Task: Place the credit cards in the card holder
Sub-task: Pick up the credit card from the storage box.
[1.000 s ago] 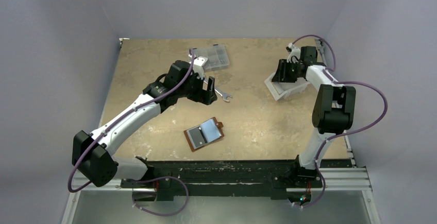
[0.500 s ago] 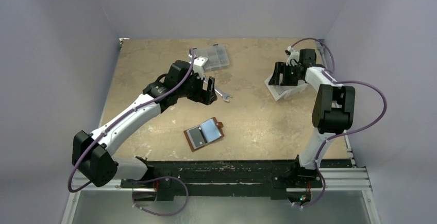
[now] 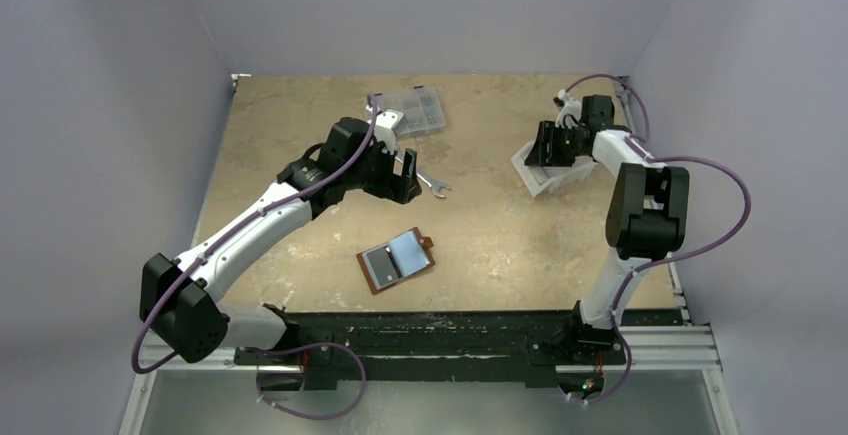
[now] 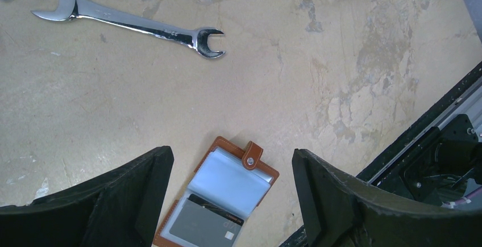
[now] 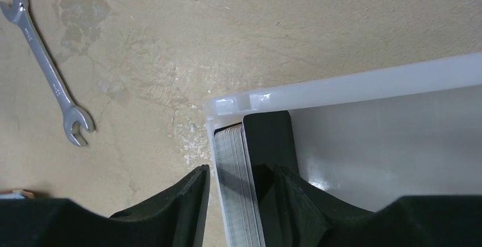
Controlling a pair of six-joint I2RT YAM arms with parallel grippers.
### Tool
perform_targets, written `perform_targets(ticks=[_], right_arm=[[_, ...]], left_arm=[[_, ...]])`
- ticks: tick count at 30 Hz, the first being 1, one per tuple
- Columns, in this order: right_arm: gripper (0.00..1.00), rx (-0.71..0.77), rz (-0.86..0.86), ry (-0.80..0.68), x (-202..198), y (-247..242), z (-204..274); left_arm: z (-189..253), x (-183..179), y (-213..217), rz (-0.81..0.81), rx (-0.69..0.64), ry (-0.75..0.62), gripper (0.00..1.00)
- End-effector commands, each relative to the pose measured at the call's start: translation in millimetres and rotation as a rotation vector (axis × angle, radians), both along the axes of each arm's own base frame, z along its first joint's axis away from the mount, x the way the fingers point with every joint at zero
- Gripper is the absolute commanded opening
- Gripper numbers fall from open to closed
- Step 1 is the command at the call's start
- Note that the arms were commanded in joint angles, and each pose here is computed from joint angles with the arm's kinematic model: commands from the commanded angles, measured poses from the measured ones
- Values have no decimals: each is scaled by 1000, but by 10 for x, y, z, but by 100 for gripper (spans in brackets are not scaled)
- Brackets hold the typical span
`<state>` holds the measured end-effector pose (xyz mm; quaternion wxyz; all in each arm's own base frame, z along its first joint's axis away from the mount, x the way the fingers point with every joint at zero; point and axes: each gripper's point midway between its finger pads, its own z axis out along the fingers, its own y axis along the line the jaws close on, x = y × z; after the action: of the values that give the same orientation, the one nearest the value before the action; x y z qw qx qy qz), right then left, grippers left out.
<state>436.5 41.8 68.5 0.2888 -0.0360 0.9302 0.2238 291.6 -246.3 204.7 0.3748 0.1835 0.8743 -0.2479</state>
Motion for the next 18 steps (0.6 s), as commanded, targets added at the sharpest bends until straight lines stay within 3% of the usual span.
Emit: perform_targets(ticks=[1, 18], right_arm=[[52, 28, 24, -72, 27, 69, 292], [37, 44, 21, -96, 29, 55, 383]], left_arm=[[90, 11, -47, -27, -20, -43, 83], [88, 7, -54, -31, -22, -41, 83]])
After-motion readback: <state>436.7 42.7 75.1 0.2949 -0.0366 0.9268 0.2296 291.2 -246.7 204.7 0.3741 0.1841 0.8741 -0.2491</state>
